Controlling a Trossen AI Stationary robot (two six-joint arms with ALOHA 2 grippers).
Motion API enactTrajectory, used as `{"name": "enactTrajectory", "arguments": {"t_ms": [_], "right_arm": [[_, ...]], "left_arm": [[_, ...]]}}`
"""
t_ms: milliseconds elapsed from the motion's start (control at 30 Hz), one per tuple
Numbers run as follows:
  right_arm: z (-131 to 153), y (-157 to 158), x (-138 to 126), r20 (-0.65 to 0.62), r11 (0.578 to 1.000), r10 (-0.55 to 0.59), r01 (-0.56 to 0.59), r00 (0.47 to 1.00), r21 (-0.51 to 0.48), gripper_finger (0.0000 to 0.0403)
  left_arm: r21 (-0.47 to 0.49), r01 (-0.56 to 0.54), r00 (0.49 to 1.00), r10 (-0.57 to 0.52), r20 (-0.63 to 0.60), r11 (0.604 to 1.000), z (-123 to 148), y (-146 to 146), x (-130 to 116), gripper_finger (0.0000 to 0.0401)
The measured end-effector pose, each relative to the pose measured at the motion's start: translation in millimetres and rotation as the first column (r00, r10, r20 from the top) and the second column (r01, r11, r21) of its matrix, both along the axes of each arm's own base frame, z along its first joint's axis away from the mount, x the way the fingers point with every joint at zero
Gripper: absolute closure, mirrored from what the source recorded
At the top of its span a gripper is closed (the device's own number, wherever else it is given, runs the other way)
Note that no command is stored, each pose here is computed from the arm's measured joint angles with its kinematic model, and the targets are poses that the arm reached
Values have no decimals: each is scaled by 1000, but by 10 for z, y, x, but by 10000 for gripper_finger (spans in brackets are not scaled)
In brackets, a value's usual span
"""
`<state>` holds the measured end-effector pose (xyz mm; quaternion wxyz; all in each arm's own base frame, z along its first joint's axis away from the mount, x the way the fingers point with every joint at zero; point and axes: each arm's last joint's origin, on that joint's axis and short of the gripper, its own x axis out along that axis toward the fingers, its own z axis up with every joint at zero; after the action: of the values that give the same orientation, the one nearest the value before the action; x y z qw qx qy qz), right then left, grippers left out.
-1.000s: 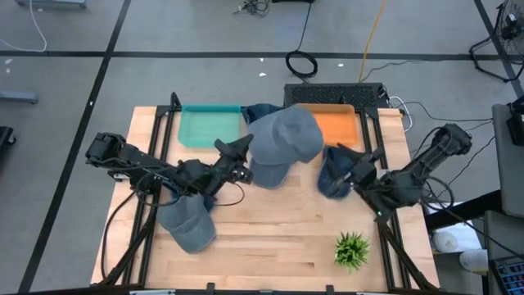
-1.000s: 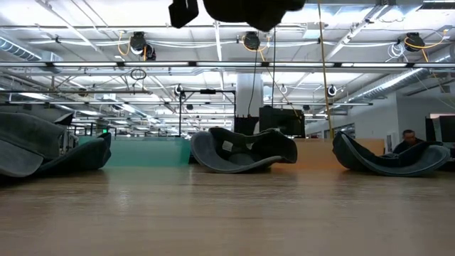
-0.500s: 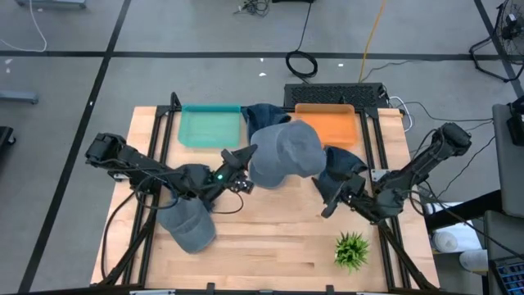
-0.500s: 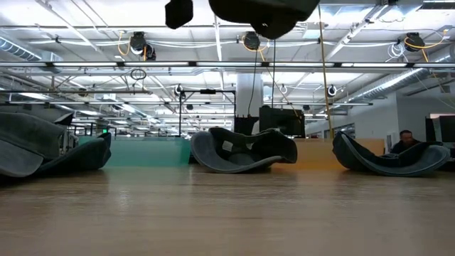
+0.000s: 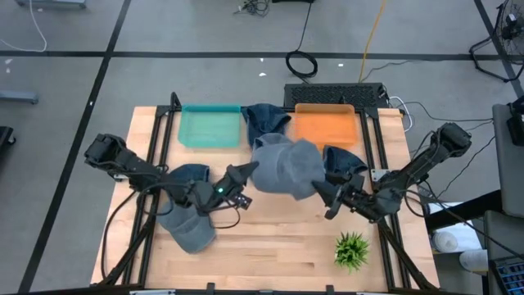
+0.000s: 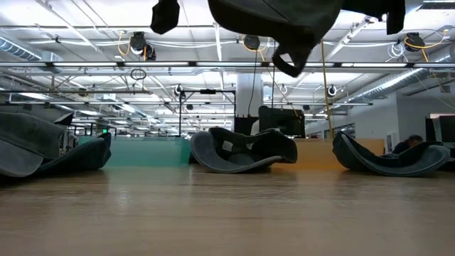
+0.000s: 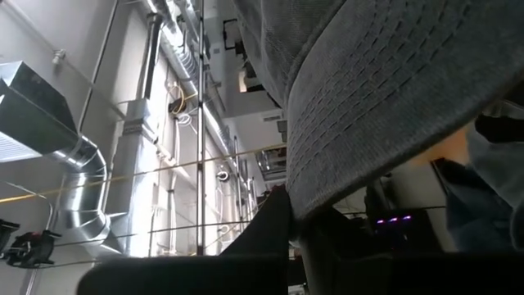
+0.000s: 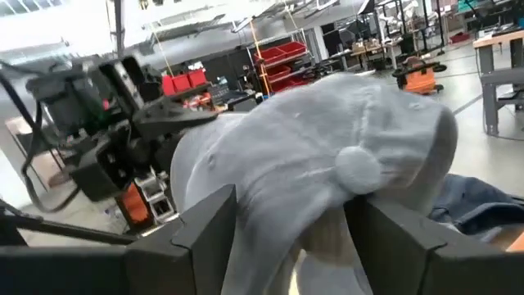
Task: Pick & Place hat
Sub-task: Put the top right gray cap into the orange bin
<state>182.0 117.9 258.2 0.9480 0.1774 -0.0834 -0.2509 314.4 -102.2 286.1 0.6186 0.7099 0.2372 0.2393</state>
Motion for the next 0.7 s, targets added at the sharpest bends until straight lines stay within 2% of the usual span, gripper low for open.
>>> {"name": "enactTrajectory", "arguments": {"t_ms": [233,333,533,700], "right_arm": [[71,8,-21,37,1000,27,-26,999,-14,205],[82,18,-15,53,997,74,-73,996,-21,247],[83,20,-14,35,995,80,-78,996,-57,379],[97,-11,8,45,995,83,-80,996,-67,400]], "left_arm": [[4,-11,1000,11,-23,1000,-24,-30,-14,393],[0,-11,1000,11,-21,1000,-25,-30,-14,393],[-19,-10,1000,9,-18,1000,-43,-26,-11,393],[-46,14,1000,-14,5,999,-43,-29,-7,393]]}}
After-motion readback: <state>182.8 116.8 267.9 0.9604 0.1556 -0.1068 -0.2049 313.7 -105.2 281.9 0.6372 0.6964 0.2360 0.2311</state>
